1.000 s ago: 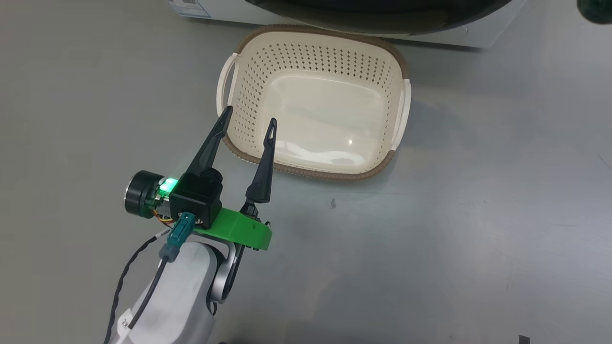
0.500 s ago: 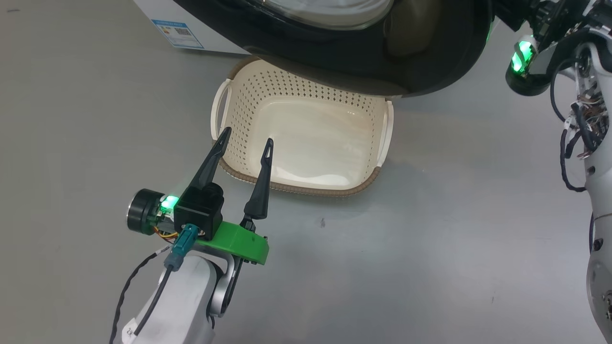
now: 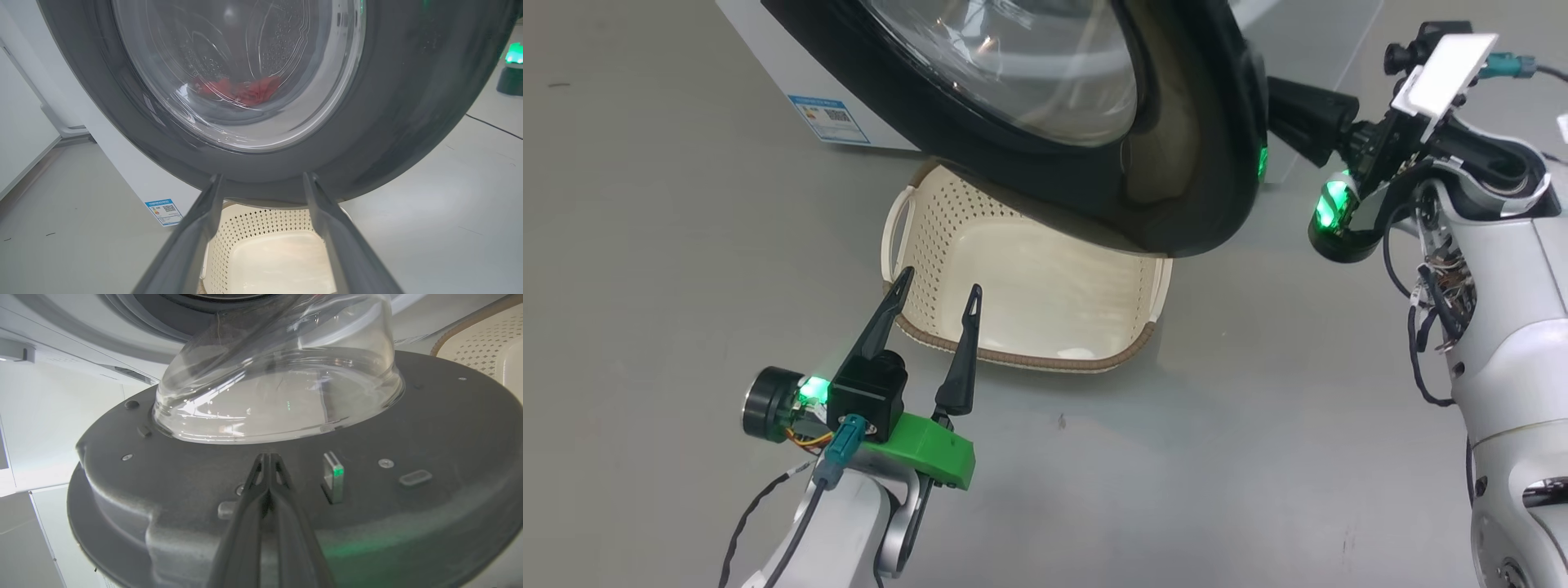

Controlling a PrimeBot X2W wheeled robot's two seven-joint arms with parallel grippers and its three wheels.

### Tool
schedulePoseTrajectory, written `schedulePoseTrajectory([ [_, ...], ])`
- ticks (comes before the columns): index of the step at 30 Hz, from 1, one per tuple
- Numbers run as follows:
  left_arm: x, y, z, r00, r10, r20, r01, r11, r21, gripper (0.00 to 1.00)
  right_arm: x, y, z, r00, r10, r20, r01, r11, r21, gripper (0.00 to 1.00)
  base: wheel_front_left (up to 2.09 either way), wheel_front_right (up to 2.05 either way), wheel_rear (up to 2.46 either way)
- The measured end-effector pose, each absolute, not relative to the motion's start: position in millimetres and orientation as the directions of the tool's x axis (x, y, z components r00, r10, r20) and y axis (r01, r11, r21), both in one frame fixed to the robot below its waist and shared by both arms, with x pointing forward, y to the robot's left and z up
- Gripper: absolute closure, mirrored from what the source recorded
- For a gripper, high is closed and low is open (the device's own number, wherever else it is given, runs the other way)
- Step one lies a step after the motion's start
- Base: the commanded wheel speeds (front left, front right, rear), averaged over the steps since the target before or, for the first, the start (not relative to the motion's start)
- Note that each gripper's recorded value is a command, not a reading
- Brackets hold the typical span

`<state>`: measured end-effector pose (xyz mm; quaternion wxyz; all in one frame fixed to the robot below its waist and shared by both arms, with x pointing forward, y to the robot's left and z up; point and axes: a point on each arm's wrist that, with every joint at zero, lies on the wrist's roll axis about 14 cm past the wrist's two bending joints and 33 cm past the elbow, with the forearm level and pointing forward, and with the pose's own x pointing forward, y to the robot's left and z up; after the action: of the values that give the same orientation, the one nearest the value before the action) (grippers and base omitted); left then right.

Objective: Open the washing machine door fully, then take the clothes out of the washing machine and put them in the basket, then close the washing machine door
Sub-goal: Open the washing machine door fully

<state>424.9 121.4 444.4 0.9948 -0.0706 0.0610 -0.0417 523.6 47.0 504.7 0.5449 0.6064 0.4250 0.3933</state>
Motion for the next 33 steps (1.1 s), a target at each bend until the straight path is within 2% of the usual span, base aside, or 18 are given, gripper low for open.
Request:
schedulePoseTrajectory([
  [16, 395.2, 123.2, 462.6, 0.994, -0.077, -0.083, 0.065, 0.987, -0.144, 0.00, 468.4, 50.1, 515.7, 0.297, 0.955, 0.012, 0.101, -0.044, 0.994, 1.00, 0.00, 0.00, 0.00],
  [33, 373.9, 141.2, 474.0, 0.998, -0.017, -0.057, 0.009, 0.990, -0.139, 0.00, 433.2, 73.6, 524.8, 0.218, 0.975, 0.037, 0.097, -0.059, 0.994, 1.00, 0.00, 0.00, 0.00],
])
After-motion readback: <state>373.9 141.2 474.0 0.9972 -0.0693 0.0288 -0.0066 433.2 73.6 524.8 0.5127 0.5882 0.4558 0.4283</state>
